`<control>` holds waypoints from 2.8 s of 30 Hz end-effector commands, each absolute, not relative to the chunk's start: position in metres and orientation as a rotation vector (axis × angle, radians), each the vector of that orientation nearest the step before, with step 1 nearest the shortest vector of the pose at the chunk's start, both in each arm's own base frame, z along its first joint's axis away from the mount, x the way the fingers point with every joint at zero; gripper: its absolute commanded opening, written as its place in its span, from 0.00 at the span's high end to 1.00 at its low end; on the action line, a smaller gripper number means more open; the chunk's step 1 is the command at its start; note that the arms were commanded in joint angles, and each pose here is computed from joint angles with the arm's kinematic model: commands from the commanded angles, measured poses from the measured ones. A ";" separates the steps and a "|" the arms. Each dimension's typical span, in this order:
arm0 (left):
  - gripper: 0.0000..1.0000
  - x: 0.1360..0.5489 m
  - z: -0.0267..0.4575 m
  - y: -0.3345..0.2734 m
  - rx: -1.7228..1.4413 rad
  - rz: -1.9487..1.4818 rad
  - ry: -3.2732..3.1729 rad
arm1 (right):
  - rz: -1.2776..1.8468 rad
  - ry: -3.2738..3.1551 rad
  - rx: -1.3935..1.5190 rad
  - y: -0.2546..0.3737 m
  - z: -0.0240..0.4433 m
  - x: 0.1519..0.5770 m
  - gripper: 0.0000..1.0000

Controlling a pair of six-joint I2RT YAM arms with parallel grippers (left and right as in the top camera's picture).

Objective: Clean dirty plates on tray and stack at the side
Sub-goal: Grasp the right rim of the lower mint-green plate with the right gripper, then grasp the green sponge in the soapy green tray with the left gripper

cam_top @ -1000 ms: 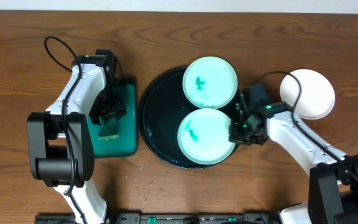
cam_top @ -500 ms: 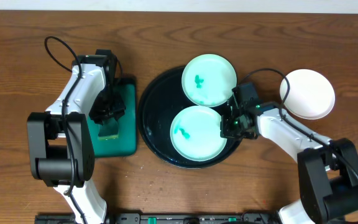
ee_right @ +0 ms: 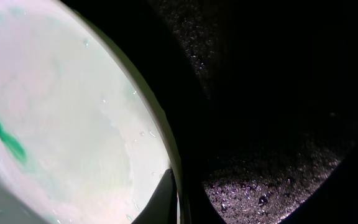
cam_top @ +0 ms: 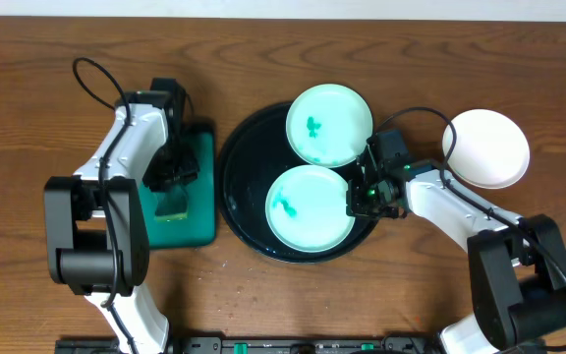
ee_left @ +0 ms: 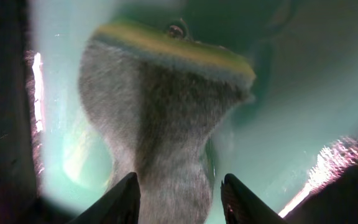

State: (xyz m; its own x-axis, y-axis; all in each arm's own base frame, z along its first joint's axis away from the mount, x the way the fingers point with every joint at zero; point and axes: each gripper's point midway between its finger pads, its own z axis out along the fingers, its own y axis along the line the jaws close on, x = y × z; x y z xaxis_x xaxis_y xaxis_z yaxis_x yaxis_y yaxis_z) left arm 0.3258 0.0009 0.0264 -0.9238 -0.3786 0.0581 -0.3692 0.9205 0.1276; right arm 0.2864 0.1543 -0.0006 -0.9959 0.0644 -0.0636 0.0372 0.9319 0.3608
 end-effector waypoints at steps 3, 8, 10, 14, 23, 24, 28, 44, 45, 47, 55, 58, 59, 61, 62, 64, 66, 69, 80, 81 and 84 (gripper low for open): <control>0.61 0.314 0.006 0.009 0.569 -0.211 -2.987 | 0.584 3.088 0.026 0.162 -0.022 0.270 0.99; 0.64 0.319 0.006 0.009 0.571 -0.208 -3.019 | 0.580 3.098 0.020 0.161 -0.022 0.267 0.99; 0.64 0.323 0.012 0.009 0.579 -0.200 -3.044 | 0.579 3.099 0.020 0.161 -0.022 0.267 0.99; 0.64 0.335 0.041 0.007 0.582 -0.168 -3.155 | 0.579 3.100 0.020 0.161 -0.022 0.267 0.99; 0.59 0.347 0.108 0.014 0.665 -0.113 -3.371 | 0.596 3.107 0.021 0.162 -0.022 0.265 0.99; 0.59 0.346 0.105 0.016 0.671 -0.116 -3.363 | 0.612 3.108 0.019 0.164 -0.021 0.264 0.99; 0.59 0.335 0.080 0.016 0.687 -0.054 -3.321 | 0.616 3.110 0.019 0.164 -0.021 0.264 0.99; 0.51 0.316 0.023 0.010 0.693 0.037 -3.278 | 0.612 3.121 0.023 0.163 -0.021 0.261 0.99; 0.51 0.316 0.020 0.011 0.690 0.034 -3.273 | 0.611 3.123 0.024 0.163 -0.021 0.261 0.99; 0.51 0.317 0.014 0.011 0.662 0.028 -3.269 | 0.611 3.124 0.024 0.163 -0.021 0.261 0.99; 0.79 0.323 -0.002 0.013 0.664 0.024 -3.258 | 0.606 3.136 0.028 0.162 -0.022 0.258 0.99; 0.92 0.326 0.001 0.013 0.666 0.027 -3.267 | 0.605 3.138 0.028 0.162 -0.022 0.257 0.99; 0.93 0.327 0.003 0.012 0.666 0.033 -3.270 | 0.605 3.138 0.028 0.162 -0.022 0.257 0.99; 0.93 0.328 0.007 0.011 0.663 0.039 -3.278 | 0.605 3.138 0.028 0.162 -0.022 0.257 0.99; 0.93 0.329 0.010 0.009 0.657 0.045 -3.284 | 0.605 3.140 0.029 0.162 -0.022 0.257 0.99; 0.93 0.330 0.021 0.006 0.646 0.055 -3.314 | 0.604 3.141 0.029 0.162 -0.022 0.257 0.99; 0.93 0.332 0.035 0.001 0.627 0.070 -3.354 | 0.604 3.142 0.029 0.162 -0.022 0.257 0.99; 0.93 0.335 0.067 -0.011 0.539 0.106 -3.460 | 0.604 3.142 0.029 0.162 -0.022 0.257 0.99; 0.93 0.334 0.157 -0.023 0.352 -0.052 -3.785 | 0.605 3.141 0.023 0.162 -0.022 0.257 0.99; 0.93 0.334 0.160 -0.021 0.358 -0.065 -3.795 | 0.605 3.140 0.020 0.162 -0.022 0.257 0.99; 0.93 0.336 0.165 -0.018 0.341 -0.101 -3.818 | 0.617 3.140 0.011 0.163 -0.021 0.256 0.99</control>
